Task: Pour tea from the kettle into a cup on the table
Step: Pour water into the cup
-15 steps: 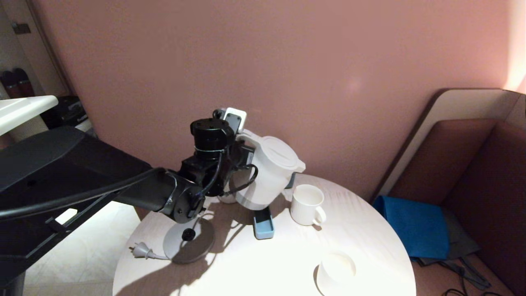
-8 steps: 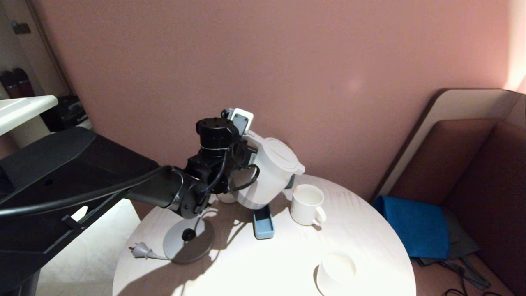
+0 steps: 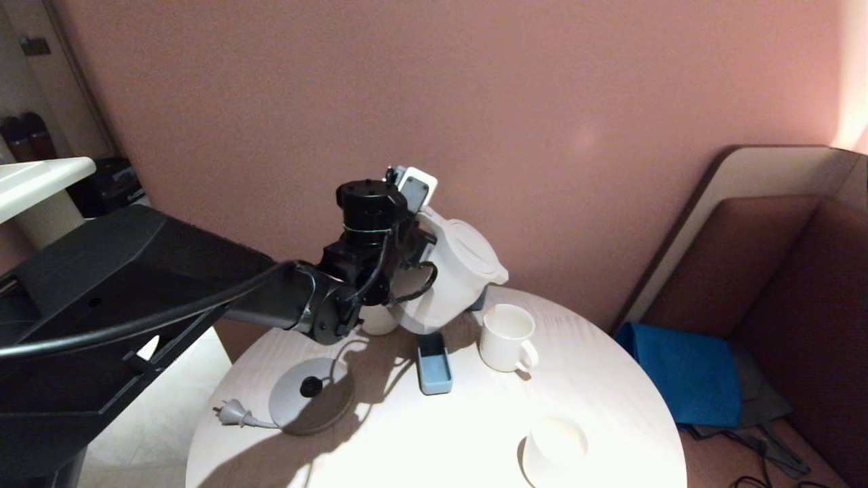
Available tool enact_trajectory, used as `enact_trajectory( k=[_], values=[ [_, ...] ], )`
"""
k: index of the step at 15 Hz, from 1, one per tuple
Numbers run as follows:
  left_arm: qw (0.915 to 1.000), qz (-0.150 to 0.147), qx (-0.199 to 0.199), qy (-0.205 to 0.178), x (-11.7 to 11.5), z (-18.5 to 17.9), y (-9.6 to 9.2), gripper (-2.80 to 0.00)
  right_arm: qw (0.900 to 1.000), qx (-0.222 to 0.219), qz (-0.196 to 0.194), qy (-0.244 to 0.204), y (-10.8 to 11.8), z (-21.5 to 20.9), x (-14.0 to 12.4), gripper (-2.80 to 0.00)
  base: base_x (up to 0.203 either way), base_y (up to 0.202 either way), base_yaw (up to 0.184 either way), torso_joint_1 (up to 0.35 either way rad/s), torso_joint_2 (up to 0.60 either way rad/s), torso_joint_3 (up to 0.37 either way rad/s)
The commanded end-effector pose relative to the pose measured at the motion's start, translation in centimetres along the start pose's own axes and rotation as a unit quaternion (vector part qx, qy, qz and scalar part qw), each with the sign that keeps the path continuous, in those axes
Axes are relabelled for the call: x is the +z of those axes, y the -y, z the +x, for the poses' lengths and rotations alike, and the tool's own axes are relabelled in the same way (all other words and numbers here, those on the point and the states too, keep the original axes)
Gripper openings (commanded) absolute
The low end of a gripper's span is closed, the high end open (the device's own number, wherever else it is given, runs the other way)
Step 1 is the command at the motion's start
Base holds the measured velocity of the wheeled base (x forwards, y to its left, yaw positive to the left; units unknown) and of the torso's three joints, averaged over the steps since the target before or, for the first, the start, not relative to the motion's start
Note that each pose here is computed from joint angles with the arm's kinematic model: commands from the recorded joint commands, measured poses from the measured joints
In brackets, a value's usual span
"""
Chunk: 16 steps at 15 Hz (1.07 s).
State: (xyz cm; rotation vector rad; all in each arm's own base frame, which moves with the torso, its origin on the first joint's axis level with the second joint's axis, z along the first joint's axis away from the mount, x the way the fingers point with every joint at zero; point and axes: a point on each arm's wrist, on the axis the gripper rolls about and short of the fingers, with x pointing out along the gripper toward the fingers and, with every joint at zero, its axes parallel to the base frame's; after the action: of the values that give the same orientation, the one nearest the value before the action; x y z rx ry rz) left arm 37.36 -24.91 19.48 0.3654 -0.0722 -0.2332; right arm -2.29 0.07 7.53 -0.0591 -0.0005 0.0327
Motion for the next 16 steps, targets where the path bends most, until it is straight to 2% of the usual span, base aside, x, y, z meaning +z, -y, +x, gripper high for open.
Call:
enact_trajectory(
  k=[1, 6, 12, 16],
  values=[
    [1.0000, -0.001, -0.005, 0.008, 0.5, 0.4, 0.9, -2.80, 1.000, 0.001, 0.000, -0.001, 0.0, 0.0, 0.0, -2.80, 0.000, 0.000, 0.000, 0.000, 0.00, 0.000],
    [0.9995, 0.031, -0.008, 0.008, 0.3, 0.6, 1.4, -2.80, 1.000, 0.001, 0.000, -0.001, 0.0, 0.0, 0.0, -2.80, 0.000, 0.000, 0.000, 0.000, 0.00, 0.000],
    [0.9992, 0.038, -0.008, 0.004, 0.1, 0.6, 1.4, -2.80, 1.000, 0.001, 0.000, -0.001, 0.0, 0.0, 0.0, -2.80, 0.000, 0.000, 0.000, 0.000, 0.00, 0.000],
    [0.9975, 0.069, -0.009, 0.001, -0.5, 1.0, 1.8, -2.80, 1.000, 0.001, 0.000, -0.001, 0.0, 0.0, 0.0, -2.80, 0.000, 0.000, 0.000, 0.000, 0.00, 0.000]
  ],
)
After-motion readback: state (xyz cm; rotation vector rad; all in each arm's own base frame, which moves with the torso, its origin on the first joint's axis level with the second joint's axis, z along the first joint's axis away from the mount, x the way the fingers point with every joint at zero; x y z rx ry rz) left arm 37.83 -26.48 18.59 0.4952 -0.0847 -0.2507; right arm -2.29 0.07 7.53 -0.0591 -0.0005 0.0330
